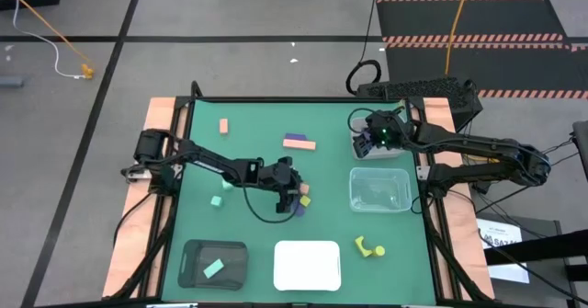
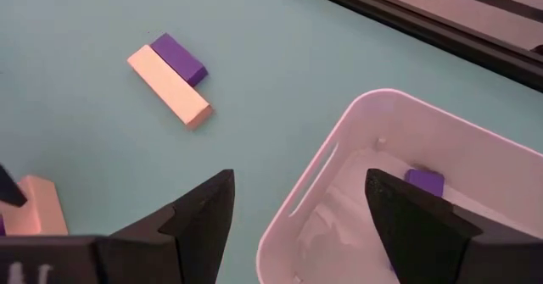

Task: Sort & place blocks by color
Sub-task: Put the bottom light orange block into the transparent bin

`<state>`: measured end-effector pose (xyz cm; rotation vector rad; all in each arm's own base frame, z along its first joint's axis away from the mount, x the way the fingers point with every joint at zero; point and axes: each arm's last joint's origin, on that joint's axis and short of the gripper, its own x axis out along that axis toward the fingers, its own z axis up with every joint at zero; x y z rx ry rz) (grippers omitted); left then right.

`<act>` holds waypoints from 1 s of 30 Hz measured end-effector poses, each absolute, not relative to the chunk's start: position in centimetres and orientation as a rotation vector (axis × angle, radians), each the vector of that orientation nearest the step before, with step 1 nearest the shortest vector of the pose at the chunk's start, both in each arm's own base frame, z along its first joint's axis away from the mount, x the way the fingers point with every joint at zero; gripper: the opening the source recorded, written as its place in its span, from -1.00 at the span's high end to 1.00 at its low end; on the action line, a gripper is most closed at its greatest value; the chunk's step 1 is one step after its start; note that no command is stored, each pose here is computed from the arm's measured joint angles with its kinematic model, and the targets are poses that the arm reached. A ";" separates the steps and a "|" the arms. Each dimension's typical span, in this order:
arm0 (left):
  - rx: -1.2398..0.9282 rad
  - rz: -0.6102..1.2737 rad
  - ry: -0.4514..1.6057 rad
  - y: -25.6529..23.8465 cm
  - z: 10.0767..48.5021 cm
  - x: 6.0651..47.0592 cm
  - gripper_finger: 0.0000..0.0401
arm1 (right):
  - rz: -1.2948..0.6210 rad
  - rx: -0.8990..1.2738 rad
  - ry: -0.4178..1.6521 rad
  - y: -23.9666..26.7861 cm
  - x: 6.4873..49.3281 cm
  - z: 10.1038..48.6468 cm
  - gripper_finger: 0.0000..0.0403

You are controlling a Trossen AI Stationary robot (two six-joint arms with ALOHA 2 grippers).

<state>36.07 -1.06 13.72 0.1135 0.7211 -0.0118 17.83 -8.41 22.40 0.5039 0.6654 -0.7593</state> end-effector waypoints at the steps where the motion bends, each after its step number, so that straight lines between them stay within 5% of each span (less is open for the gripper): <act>1: 0.112 -0.006 0.724 -0.8 13.7 36.1 -0.11 | -0.759 0.503 0.662 -8.4 17.9 22.4 -0.28; 23: 0.038 -0.044 0.834 1.2 12.0 35.6 -0.11 | -0.743 0.472 0.641 -8.5 18.0 22.6 -0.28; 30: 0.021 -0.096 0.850 0.9 11.2 35.7 0.25 | -0.744 0.475 0.638 -8.5 18.1 22.6 -0.28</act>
